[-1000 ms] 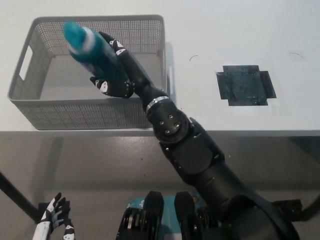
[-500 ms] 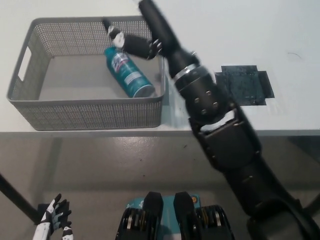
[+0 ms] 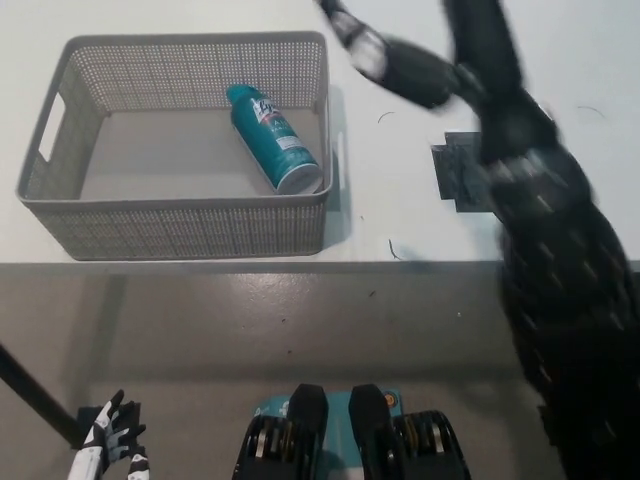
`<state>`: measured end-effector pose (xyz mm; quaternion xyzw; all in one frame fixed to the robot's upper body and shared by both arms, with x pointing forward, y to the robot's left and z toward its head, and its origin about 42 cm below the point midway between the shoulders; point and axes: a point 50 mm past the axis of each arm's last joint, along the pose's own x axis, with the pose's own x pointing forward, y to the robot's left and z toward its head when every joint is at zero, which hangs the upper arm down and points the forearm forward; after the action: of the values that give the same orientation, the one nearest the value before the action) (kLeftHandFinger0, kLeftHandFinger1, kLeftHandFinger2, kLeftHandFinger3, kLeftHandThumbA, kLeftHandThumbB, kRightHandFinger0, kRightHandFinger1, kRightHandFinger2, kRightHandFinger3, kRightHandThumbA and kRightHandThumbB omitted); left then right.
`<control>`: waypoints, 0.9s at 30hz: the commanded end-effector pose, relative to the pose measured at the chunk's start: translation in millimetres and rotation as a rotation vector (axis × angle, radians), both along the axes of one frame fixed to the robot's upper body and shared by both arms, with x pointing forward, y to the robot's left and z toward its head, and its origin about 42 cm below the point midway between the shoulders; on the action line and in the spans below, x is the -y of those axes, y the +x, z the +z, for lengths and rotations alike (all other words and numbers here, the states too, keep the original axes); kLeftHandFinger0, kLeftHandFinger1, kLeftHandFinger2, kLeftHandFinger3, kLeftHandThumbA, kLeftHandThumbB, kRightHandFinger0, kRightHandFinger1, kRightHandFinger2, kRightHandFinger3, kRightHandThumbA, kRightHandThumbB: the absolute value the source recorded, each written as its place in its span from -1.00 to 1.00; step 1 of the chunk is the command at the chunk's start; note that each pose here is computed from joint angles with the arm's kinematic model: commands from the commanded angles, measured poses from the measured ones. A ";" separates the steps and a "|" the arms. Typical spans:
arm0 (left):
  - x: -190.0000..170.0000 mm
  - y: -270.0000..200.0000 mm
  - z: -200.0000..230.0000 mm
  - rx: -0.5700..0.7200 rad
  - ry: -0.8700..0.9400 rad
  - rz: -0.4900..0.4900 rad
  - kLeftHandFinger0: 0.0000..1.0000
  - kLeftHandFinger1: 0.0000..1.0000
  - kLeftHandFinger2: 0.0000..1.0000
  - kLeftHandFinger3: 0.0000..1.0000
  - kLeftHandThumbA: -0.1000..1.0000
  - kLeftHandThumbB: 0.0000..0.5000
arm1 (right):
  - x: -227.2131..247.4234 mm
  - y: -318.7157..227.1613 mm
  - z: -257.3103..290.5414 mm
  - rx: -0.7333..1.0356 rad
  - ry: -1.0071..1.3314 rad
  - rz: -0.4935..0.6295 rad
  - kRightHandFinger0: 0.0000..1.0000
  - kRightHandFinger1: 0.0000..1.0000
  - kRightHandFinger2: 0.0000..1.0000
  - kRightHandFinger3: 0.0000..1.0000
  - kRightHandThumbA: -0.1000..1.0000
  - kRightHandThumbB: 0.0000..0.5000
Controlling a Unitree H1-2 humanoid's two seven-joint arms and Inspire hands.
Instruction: Use the right hand to pick up an air purifying spray and put it inside a container
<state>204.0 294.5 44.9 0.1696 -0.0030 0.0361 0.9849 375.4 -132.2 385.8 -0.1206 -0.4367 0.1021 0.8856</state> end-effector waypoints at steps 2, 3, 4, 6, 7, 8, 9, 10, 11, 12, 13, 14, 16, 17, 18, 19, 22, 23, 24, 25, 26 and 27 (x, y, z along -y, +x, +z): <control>-9.8 -9.2 3.3 0.049 -0.004 0.032 0.61 0.67 0.97 1.00 0.04 0.00 | 96.7 -97.2 -102.7 -0.001 0.009 -0.137 1.00 1.00 1.00 1.00 0.63 0.63; -10.4 -8.4 3.0 0.051 -0.011 0.034 0.64 0.68 0.99 1.00 0.16 0.00 | 104.0 -103.2 -125.8 -0.052 -0.022 -0.151 1.00 1.00 1.00 1.00 0.69 0.58; -11.5 -7.2 2.8 0.049 -0.016 0.034 0.64 0.70 1.00 1.00 0.25 -0.01 | 110.5 -110.5 -148.2 -0.114 -0.043 -0.161 1.00 1.00 1.00 1.00 0.72 0.63; -9.4 -10.1 2.2 0.037 -0.034 0.034 0.68 0.75 1.00 1.00 0.37 -0.06 | 121.9 -127.4 -185.8 -0.221 -0.097 -0.207 1.00 1.00 1.00 1.00 0.81 0.68; -10.9 -7.2 3.5 0.049 -0.038 0.038 0.68 0.77 1.00 1.00 0.42 -0.05 | 126.8 -133.2 -209.2 -0.283 -0.110 -0.211 1.00 1.00 1.00 1.00 0.79 0.69; -10.2 -8.3 3.0 0.053 -0.040 0.041 0.68 0.77 1.00 1.00 0.44 -0.04 | 131.4 -140.0 -224.0 -0.326 -0.123 -0.214 1.00 1.00 1.00 1.00 0.79 0.69; -9.4 -8.9 1.9 0.058 -0.053 0.043 0.67 0.78 1.00 1.00 0.52 0.04 | 138.6 -149.2 -246.0 -0.385 -0.135 -0.221 1.00 1.00 1.00 1.00 0.77 0.63; -9.0 -9.6 1.1 0.057 -0.059 0.046 0.67 0.80 1.00 1.00 0.58 0.11 | 141.5 -152.4 -254.2 -0.413 -0.143 -0.228 1.00 1.00 1.00 1.00 0.78 0.59; -9.6 -10.2 0.1 0.052 -0.072 0.050 0.71 0.84 1.00 1.00 0.63 0.20 | 145.7 -157.2 -269.0 -0.465 -0.160 -0.246 1.00 1.00 1.00 1.00 0.80 0.56; -11.0 -10.0 -0.8 0.050 -0.084 0.049 0.73 0.87 1.00 1.00 0.67 0.28 | 149.9 -163.0 -284.9 -0.523 -0.173 -0.264 1.00 1.00 1.00 1.00 0.82 0.61; -12.4 -8.1 -1.2 0.056 -0.081 0.051 0.71 0.85 1.00 1.00 0.66 0.25 | 154.5 -168.4 -300.4 -0.584 -0.181 -0.276 1.00 1.00 1.00 1.00 0.84 0.61; -10.9 -10.0 -2.8 0.054 -0.080 0.056 0.70 0.84 1.00 1.00 0.71 0.30 | 160.5 -176.3 -312.8 -0.636 -0.187 -0.291 1.00 1.00 1.00 1.00 0.82 0.54; -9.2 -14.1 -4.1 0.049 -0.082 0.059 0.70 0.83 1.00 1.00 0.77 0.41 | 171.0 -188.3 -338.1 -0.733 -0.203 -0.323 1.00 1.00 1.00 1.00 0.81 0.44; -11.6 -15.0 -2.7 0.051 -0.080 0.065 0.70 0.84 1.00 1.00 0.78 0.42 | 171.2 -188.2 -345.9 -0.763 -0.204 -0.320 1.00 1.00 1.00 1.00 0.81 0.44; -13.5 -14.7 -2.0 0.058 -0.079 0.069 0.68 0.82 1.00 1.00 0.79 0.45 | 174.0 -186.3 -360.2 -0.821 -0.203 -0.316 1.00 1.00 1.00 1.00 0.81 0.51; -12.9 -14.6 -1.6 0.060 -0.080 0.068 0.67 0.82 1.00 1.00 0.83 0.47 | 176.0 -184.5 -365.6 -0.843 -0.204 -0.315 1.00 1.00 1.00 1.00 0.78 0.50; -12.1 -14.9 -1.8 0.058 -0.086 0.061 0.68 0.84 1.00 1.00 0.92 0.58 | 177.7 -169.9 -370.4 -0.860 -0.175 -0.315 1.00 1.00 1.00 1.00 0.80 0.49; -12.3 -15.2 -2.0 0.056 -0.092 0.058 0.70 0.88 1.00 1.00 0.95 0.60 | 177.6 -166.7 -370.8 -0.863 -0.158 -0.312 1.00 1.00 1.00 1.00 0.82 0.52; -14.4 -15.9 -1.7 0.057 -0.093 0.059 0.71 0.89 1.00 1.00 0.95 0.66 | 175.7 -163.1 -371.3 -0.863 -0.159 -0.308 1.00 1.00 1.00 1.00 0.85 0.52; -17.0 -16.6 -1.3 0.061 -0.096 0.065 0.72 0.90 1.00 1.00 0.96 0.70 | 173.0 -160.3 -371.3 -0.861 -0.157 -0.300 1.00 1.00 1.00 1.00 0.86 0.52; -17.7 -16.7 -1.5 0.062 -0.097 0.066 0.73 0.90 1.00 1.00 0.96 0.70 | 172.2 -159.9 -371.3 -0.860 -0.155 -0.297 1.00 1.00 1.00 1.00 0.86 0.52; -18.3 -16.6 -2.5 0.063 -0.102 0.065 0.75 0.92 1.00 1.00 0.95 0.70 | 172.7 -160.6 -372.3 -0.866 -0.154 -0.295 1.00 1.00 1.00 1.00 0.86 0.57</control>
<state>192.8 302.1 36.9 0.1365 0.0092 0.0602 0.9888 193.9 -303.1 -3.7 -0.2104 0.0969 0.0519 0.9714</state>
